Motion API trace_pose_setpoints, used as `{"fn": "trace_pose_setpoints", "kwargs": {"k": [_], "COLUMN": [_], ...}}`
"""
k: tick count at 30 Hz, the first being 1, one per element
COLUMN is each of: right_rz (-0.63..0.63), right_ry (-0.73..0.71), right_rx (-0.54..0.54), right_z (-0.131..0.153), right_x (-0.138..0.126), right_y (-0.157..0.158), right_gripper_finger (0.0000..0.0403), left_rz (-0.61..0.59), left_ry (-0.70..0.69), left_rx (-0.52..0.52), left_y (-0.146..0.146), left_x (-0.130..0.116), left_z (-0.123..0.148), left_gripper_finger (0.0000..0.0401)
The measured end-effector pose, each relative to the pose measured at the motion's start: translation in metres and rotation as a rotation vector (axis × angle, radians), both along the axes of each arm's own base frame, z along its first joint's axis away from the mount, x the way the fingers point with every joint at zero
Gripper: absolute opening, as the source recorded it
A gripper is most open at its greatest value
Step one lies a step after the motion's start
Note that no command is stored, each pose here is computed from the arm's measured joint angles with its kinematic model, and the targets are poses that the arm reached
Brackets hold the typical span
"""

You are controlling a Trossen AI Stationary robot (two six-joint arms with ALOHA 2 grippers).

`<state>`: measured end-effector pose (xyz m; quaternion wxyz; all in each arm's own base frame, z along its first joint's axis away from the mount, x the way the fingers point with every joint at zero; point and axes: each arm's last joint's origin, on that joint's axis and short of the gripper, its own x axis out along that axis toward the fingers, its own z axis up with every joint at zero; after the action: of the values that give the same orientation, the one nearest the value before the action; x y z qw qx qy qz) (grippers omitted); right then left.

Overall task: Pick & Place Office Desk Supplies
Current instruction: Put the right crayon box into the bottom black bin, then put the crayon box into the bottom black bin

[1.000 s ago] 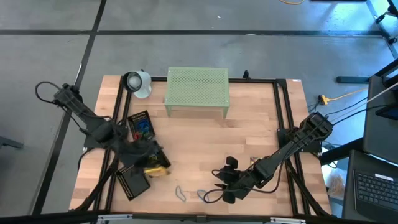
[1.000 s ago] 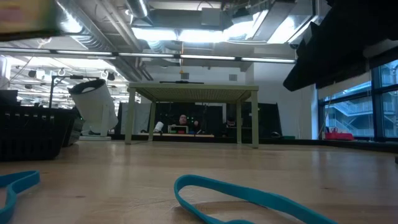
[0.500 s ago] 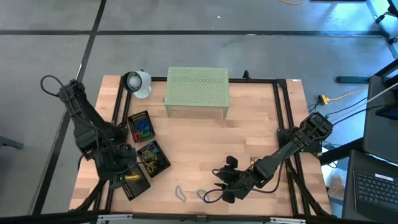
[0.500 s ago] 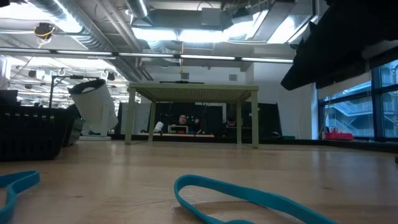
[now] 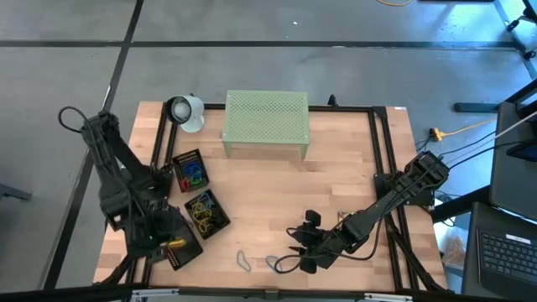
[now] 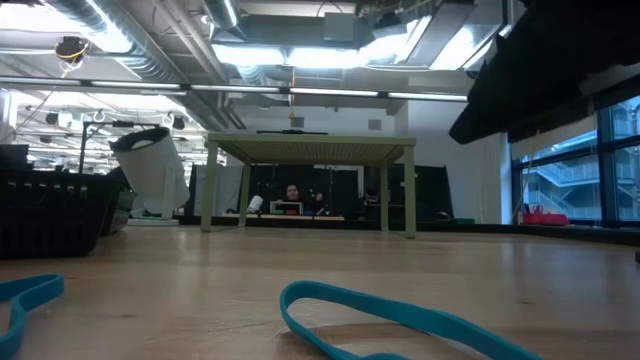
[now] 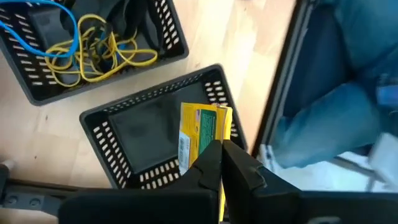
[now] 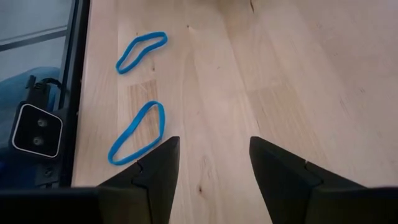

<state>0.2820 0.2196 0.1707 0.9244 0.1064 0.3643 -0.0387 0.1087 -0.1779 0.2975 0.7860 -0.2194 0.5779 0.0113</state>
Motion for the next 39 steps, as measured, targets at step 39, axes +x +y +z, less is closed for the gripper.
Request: {"fn": "trace_pose_setpoints", "kwargs": {"k": [39], "right_rz": [-0.29], "right_ry": [0.329], "right_rx": [0.148], "right_z": [0.031], "right_x": [-0.031], "right_y": [-0.05], "right_gripper_finger": [0.0199], "left_rz": [0.124], "left_ry": [0.168], "left_rx": [0.216], "left_y": [-0.005], "left_x": [0.037], "left_z": [-0.04], "left_gripper_finger": [0.0063]}}
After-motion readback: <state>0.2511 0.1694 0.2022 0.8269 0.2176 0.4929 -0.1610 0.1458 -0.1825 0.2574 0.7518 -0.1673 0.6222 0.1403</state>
